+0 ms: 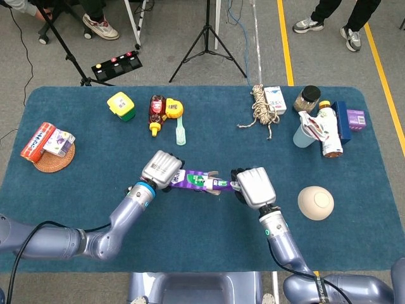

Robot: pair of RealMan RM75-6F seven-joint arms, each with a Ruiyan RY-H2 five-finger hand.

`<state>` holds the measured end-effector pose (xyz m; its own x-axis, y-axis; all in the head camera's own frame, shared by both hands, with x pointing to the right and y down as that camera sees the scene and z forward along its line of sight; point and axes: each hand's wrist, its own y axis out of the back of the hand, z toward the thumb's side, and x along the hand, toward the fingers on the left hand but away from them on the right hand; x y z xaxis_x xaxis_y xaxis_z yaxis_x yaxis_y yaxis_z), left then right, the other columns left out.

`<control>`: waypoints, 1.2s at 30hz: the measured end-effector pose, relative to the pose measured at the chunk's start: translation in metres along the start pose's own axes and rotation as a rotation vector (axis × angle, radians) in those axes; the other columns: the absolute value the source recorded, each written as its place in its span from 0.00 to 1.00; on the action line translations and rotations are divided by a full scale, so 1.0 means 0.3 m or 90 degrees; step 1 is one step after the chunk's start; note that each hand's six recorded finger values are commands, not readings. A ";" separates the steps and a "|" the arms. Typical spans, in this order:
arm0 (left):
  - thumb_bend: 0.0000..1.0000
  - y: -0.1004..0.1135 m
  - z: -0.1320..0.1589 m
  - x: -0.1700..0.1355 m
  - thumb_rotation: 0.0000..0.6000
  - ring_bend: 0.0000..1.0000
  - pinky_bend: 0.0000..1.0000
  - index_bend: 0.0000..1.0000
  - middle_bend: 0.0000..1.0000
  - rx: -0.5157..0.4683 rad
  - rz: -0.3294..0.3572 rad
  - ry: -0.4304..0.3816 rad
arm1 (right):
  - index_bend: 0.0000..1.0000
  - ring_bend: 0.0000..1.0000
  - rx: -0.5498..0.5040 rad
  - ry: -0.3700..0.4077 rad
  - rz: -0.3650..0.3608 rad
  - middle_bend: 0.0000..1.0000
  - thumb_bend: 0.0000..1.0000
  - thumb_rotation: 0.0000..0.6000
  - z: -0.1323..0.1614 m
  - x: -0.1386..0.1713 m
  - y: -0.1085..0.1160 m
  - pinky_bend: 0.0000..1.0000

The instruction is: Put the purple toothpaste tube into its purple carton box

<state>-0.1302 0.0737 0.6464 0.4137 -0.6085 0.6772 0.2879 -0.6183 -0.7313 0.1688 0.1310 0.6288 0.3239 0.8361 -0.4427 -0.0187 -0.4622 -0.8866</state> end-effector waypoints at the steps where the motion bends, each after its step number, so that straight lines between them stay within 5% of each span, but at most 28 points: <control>1: 0.21 0.000 0.004 0.001 1.00 0.35 0.60 0.51 0.43 -0.001 0.000 0.000 | 0.59 0.61 0.001 0.001 0.000 0.62 0.53 1.00 0.002 0.001 0.000 0.76; 27: 0.21 -0.005 0.155 0.043 1.00 0.35 0.60 0.51 0.43 -0.022 0.006 -0.024 | 0.58 0.60 0.015 0.012 -0.002 0.62 0.53 1.00 0.094 0.014 -0.034 0.77; 30: 0.21 -0.003 0.156 0.043 1.00 0.35 0.61 0.51 0.43 -0.023 0.011 -0.024 | 0.40 0.52 0.009 0.012 -0.002 0.49 0.46 1.00 0.093 0.015 -0.033 0.74; 31: 0.21 -0.003 0.155 0.043 1.00 0.35 0.61 0.51 0.43 -0.023 0.012 -0.023 | 0.29 0.44 0.006 0.013 -0.001 0.38 0.41 1.00 0.093 0.016 -0.033 0.70; 34: 0.21 -0.001 0.147 0.043 1.00 0.35 0.61 0.51 0.43 -0.027 0.015 -0.020 | 0.06 0.16 -0.009 0.017 0.016 0.12 0.26 1.00 0.086 0.022 -0.035 0.50; 36: 0.21 -0.001 0.141 0.044 1.00 0.35 0.62 0.51 0.43 -0.028 0.017 -0.018 | 0.01 0.05 -0.005 0.019 0.018 0.04 0.20 1.00 0.078 0.027 -0.021 0.37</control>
<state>-0.0882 0.0869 0.6522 0.4455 -0.6104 0.6550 0.2386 -0.6242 -0.7439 0.1495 0.1476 0.6278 0.3509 0.8138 -0.4633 -0.0211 -0.4878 -0.8727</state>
